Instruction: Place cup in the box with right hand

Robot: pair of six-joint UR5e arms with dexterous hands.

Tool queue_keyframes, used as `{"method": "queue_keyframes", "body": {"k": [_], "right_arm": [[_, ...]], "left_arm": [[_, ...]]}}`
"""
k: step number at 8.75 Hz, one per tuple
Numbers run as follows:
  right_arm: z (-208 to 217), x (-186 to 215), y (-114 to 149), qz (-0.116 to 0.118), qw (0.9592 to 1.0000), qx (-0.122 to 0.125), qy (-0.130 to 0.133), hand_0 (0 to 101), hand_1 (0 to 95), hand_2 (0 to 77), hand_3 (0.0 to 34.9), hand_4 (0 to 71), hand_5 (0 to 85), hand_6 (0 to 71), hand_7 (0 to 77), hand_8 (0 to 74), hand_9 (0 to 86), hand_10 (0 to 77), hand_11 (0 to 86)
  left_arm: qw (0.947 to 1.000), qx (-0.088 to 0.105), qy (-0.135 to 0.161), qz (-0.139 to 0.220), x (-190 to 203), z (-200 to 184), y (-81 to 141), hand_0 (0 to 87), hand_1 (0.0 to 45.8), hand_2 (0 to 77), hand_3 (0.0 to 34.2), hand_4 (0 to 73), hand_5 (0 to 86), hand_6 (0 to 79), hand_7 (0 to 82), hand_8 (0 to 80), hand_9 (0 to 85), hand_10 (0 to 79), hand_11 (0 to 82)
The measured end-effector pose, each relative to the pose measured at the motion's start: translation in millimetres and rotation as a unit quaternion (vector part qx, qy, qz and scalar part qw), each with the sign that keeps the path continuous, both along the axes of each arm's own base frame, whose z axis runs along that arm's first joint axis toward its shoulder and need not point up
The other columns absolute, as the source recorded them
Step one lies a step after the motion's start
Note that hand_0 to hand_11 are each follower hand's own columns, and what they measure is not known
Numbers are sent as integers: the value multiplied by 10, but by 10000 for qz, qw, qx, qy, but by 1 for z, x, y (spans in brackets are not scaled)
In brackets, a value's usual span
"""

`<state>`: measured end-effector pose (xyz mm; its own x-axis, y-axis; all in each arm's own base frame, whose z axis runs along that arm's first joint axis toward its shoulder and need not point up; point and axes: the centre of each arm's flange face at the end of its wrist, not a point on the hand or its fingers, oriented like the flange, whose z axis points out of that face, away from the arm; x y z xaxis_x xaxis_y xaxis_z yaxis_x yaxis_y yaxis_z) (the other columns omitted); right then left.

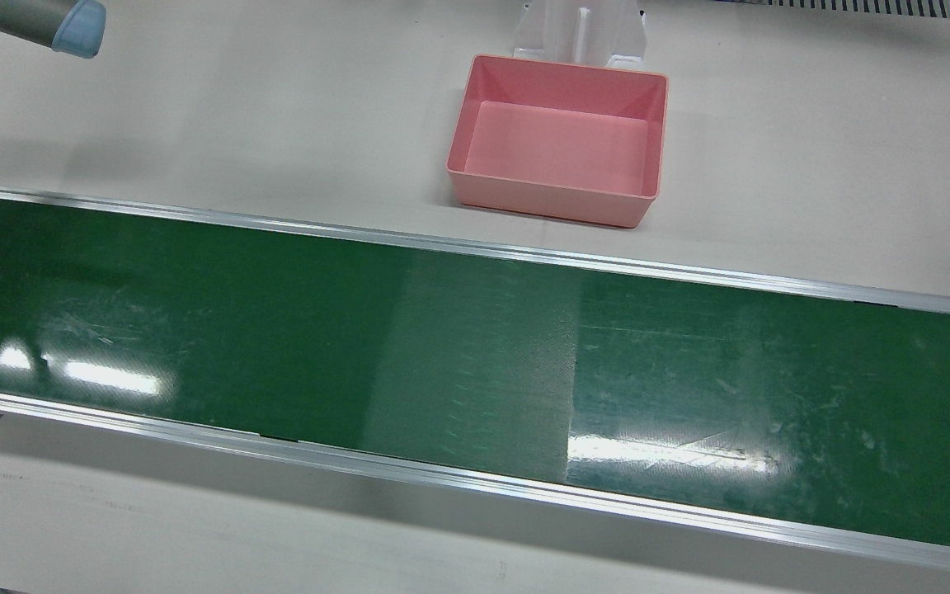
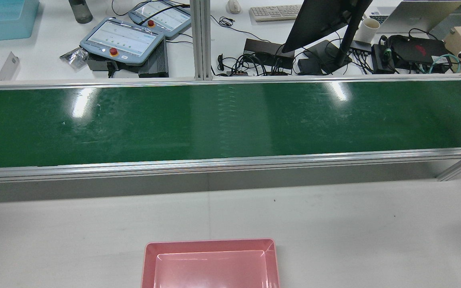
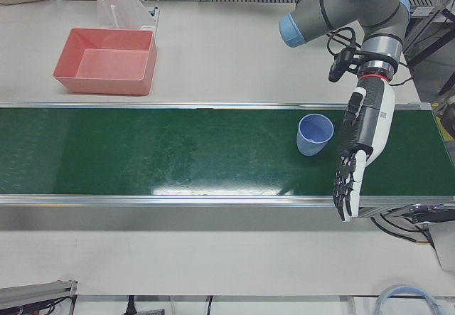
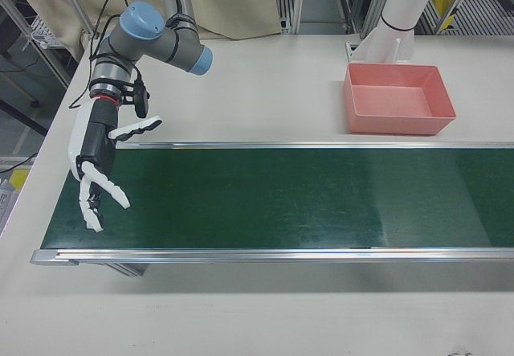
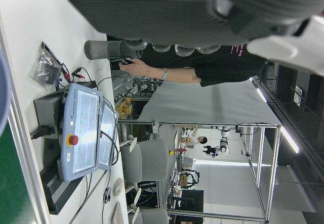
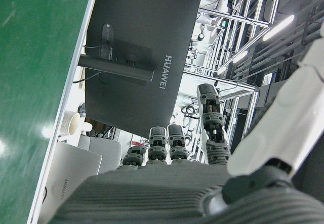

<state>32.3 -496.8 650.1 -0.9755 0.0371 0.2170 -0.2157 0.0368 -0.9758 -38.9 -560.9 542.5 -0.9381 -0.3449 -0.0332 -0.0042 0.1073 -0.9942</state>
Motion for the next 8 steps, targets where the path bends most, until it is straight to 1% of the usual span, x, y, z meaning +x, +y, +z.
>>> {"method": "queue_keyframes", "body": {"k": [1,2,3,4,5,6,7,8], "right_arm": [[-2,-2,-7,2,10000,54,39,439,11,27,0,235,11,49,218,76,164,49,71],[-3,-4,-12,-4,9999,84,91,440,38,60,0,218,22,49,191,76,164,49,71],[-6,-6,-16,-8,9998,123,167,441,11,33,0,245,27,54,224,76,164,38,71],[-10,-7,-20,-9,9995,165,265,467,11,33,0,256,27,49,224,76,164,27,44],[-13,-9,-23,-10,9991,199,364,458,82,27,0,164,27,54,180,76,147,27,44],[-14,-9,-24,-13,9989,210,428,458,87,87,0,120,44,22,175,60,114,27,44],[-14,-10,-25,-16,9987,215,457,465,71,87,0,120,44,38,153,27,114,27,60],[-14,-10,-25,-19,9987,218,466,466,87,16,0,120,44,38,147,49,104,27,49]], "left_arm": [[10000,0,-2,0,0,0,0,0,5,16,0,11,0,0,5,0,0,0,0],[10000,0,-1,0,0,0,0,0,5,16,0,11,5,5,5,0,0,0,0],[10000,0,-1,0,0,0,0,0,5,16,0,11,5,0,5,0,0,0,0],[10000,-2,0,0,0,0,0,0,5,16,0,11,0,5,5,0,0,0,0],[10000,-3,2,0,0,0,0,0,5,16,0,11,5,5,5,0,0,0,0],[10000,-2,0,0,0,0,0,0,5,16,0,11,5,5,5,0,0,0,0],[10000,0,-1,0,0,0,0,0,5,16,0,11,5,5,5,0,0,0,0],[10000,0,-2,0,0,0,0,0,5,16,0,11,0,0,5,0,0,0,0]]}}
